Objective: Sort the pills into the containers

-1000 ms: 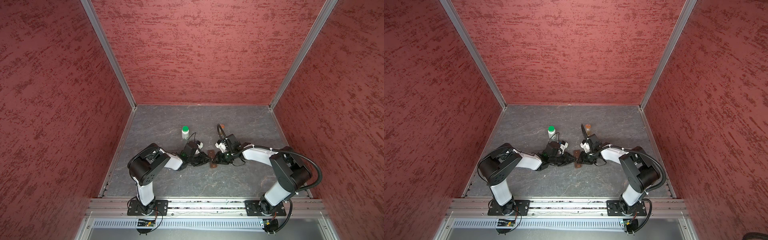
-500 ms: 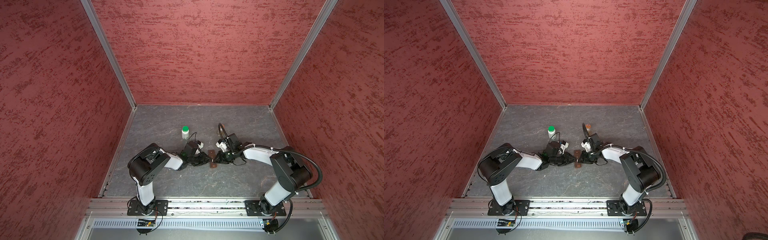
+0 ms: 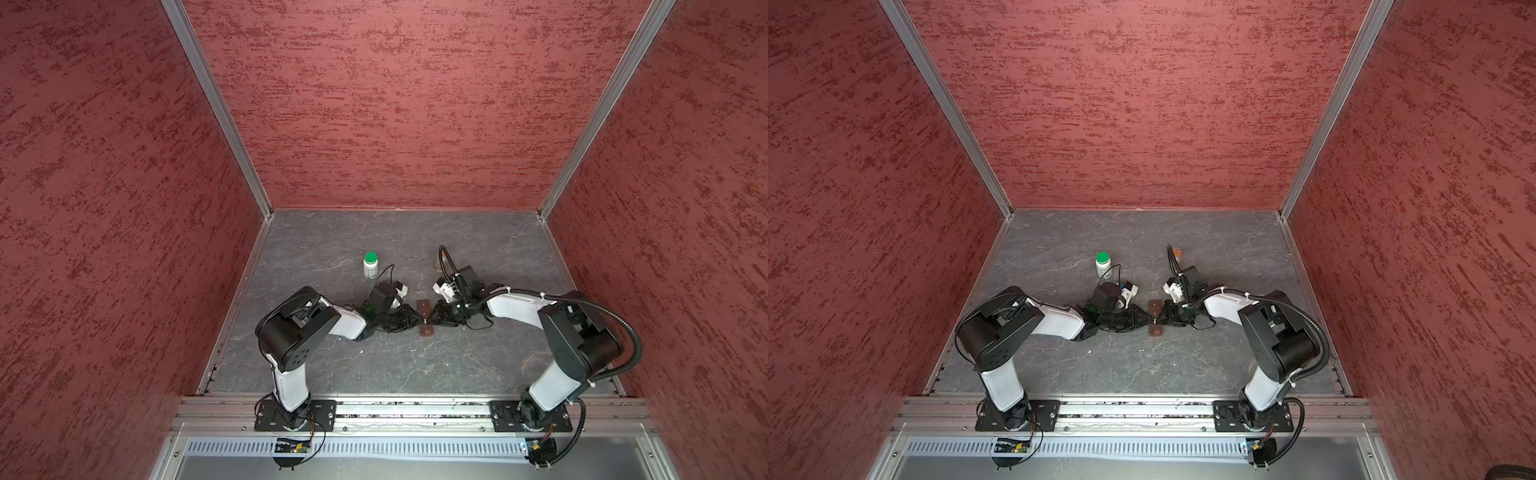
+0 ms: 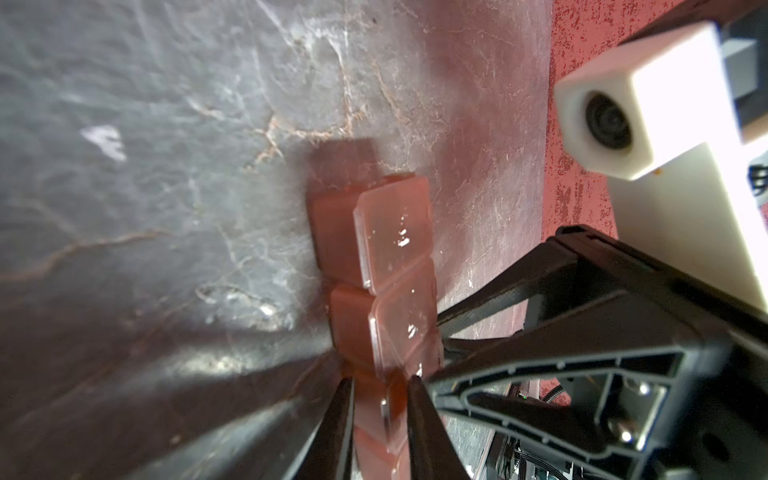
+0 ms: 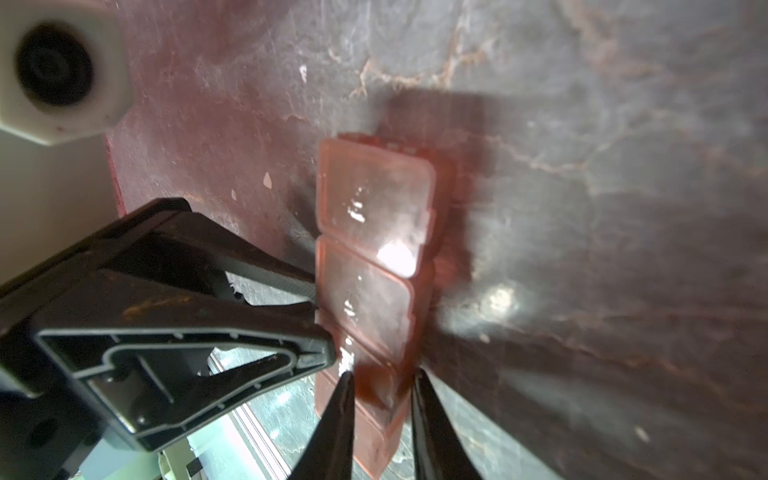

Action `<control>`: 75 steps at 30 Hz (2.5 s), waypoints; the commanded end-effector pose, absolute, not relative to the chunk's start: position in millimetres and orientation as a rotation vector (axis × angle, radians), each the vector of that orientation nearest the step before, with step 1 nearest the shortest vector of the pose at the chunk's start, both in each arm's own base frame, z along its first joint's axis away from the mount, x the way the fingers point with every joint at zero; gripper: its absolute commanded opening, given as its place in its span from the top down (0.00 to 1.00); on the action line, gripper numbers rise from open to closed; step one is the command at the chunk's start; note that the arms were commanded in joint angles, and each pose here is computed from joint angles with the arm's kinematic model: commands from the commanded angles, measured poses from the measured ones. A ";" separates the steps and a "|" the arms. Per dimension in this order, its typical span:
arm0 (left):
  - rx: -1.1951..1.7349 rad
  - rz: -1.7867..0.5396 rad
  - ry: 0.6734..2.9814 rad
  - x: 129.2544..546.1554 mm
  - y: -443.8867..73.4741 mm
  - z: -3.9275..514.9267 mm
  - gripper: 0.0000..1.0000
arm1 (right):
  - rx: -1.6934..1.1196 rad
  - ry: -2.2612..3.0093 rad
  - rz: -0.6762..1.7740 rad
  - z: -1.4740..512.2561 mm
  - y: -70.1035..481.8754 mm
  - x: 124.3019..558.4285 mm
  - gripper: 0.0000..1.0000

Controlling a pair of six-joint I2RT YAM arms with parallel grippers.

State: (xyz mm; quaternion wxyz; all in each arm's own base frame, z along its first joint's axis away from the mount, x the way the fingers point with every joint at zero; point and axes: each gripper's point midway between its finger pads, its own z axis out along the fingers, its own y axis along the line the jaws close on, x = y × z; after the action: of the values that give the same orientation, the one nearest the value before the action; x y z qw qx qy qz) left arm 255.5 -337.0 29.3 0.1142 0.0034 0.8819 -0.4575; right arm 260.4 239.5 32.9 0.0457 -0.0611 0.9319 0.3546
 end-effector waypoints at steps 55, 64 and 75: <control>-0.099 -0.486 2.089 321.9 -117.7 185.6 0.45 | 0.272 2.121 -0.066 183.4 22.4 342.3 0.45; -0.438 -0.094 1.790 319.2 18.4 199.2 0.21 | 0.391 1.738 -0.228 184.4 -41.0 344.7 0.18; -0.540 0.198 1.612 303.6 76.7 176.2 0.12 | 0.249 1.604 -0.141 140.8 -40.5 373.0 0.09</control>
State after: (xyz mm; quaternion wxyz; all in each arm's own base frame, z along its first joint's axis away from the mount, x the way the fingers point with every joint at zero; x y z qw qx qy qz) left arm 302.7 60.3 156.6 0.6164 -0.2262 0.7524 0.0528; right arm 356.8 -48.3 103.6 0.6051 0.1429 0.7773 -0.0963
